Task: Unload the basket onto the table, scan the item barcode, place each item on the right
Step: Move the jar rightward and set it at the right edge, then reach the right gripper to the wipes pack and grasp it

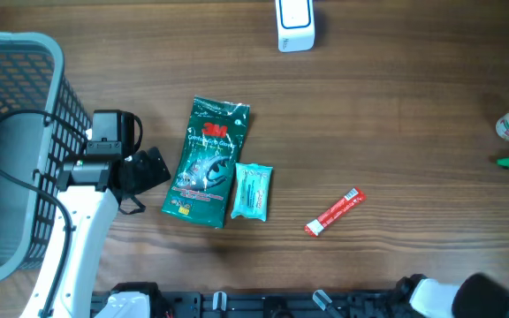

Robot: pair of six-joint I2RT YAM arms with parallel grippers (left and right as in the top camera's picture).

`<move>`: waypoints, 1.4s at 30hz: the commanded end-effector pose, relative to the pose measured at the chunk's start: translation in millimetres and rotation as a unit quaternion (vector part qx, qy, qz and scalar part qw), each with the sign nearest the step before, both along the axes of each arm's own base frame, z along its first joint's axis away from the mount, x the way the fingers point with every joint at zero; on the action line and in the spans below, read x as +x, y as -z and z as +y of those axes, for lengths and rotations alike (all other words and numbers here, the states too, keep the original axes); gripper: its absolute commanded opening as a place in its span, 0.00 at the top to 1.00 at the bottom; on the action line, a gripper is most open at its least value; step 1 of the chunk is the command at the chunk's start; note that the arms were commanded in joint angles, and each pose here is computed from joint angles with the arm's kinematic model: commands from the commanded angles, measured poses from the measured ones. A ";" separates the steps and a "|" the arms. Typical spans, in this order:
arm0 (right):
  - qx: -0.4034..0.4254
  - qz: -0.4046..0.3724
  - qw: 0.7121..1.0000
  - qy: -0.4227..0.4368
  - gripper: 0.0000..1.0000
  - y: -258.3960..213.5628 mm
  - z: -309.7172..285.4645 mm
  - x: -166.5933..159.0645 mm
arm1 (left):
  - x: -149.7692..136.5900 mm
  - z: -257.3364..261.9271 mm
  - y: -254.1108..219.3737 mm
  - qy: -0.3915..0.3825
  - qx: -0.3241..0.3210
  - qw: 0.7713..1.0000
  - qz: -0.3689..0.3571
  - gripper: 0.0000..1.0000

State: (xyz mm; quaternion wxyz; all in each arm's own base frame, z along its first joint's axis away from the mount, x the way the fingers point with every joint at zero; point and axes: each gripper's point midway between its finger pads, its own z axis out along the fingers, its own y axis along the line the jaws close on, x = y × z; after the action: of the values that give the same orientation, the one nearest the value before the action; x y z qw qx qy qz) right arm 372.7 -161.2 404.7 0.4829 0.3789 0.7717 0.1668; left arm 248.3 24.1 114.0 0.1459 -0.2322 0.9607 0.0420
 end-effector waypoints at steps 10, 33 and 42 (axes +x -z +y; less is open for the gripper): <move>0.038 0.305 0.813 -0.495 0.00 218.6 336.6 -66.0 | -1.7 1.1 0.3 0.007 0.002 1.000 0.001 0.00; -0.156 0.386 0.827 -0.377 0.25 408.7 465.0 -118.5 | -1.7 1.1 0.3 0.007 0.002 1.000 0.001 0.00; -0.194 0.433 0.804 -0.359 0.49 412.8 435.8 -133.5 | -1.7 1.1 0.3 0.007 0.002 1.000 0.001 0.00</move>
State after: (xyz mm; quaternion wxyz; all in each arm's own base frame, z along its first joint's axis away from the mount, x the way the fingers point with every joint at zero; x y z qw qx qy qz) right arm 245.8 293.5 11.0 0.0871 0.0053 0.9954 0.0402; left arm 248.3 24.1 114.1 0.1460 -0.2322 0.9607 0.0422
